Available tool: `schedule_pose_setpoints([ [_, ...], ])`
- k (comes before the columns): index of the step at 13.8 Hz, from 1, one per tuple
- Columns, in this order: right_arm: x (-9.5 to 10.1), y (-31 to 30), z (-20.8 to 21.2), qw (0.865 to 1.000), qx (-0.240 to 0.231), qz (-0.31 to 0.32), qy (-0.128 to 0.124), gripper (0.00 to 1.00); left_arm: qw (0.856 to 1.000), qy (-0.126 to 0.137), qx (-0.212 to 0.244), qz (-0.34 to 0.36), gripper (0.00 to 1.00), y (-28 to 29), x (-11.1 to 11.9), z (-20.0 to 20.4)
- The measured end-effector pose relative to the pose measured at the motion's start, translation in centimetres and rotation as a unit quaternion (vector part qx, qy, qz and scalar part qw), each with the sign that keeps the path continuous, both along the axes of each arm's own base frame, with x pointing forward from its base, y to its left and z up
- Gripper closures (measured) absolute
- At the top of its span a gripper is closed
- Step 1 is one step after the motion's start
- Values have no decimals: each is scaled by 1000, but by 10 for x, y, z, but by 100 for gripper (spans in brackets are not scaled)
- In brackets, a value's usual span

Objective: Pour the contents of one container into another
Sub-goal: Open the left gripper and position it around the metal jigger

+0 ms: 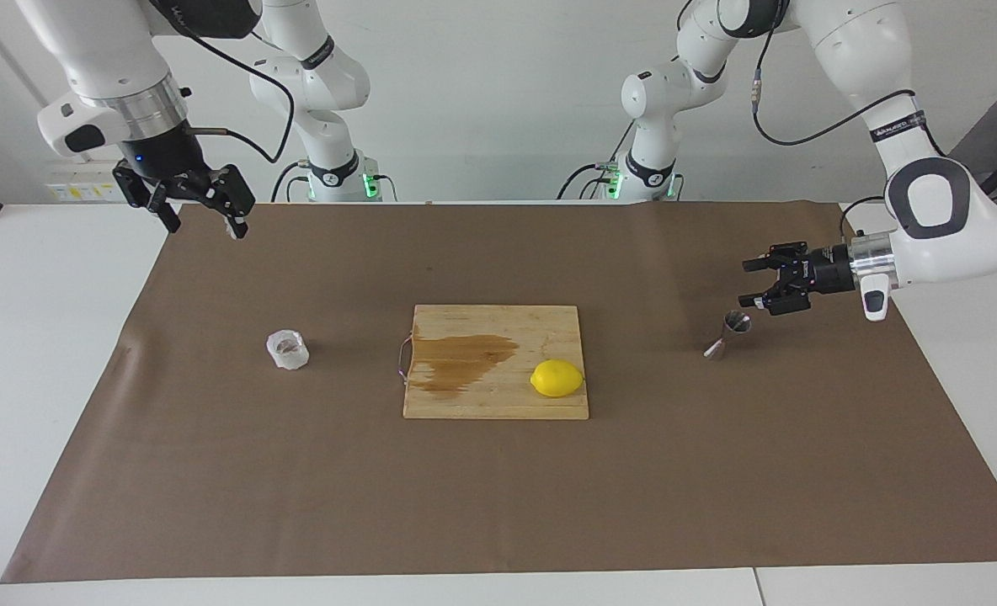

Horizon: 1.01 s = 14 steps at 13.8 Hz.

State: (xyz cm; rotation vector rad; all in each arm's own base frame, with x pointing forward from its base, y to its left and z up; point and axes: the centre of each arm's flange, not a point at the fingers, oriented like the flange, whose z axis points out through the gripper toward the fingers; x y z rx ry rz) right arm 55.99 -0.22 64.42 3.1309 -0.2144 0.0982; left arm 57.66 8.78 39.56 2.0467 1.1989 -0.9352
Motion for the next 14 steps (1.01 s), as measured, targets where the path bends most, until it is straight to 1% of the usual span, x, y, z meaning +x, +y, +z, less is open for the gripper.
schedule_pose_setpoints([
  [3,0,0,0,1000,0,0,0,0,999,4,-30,39,0,5,9,-14],
  [7,0,0,0,1000,0,0,0,0,996,-3,-43,81,0,14,19,-34],
  [10,0,0,-1,1000,0,0,1,0,994,8,-51,98,0,19,14,-47],
  [14,0,0,-1,1000,0,0,1,0,993,20,-53,104,0,21,8,-57],
])
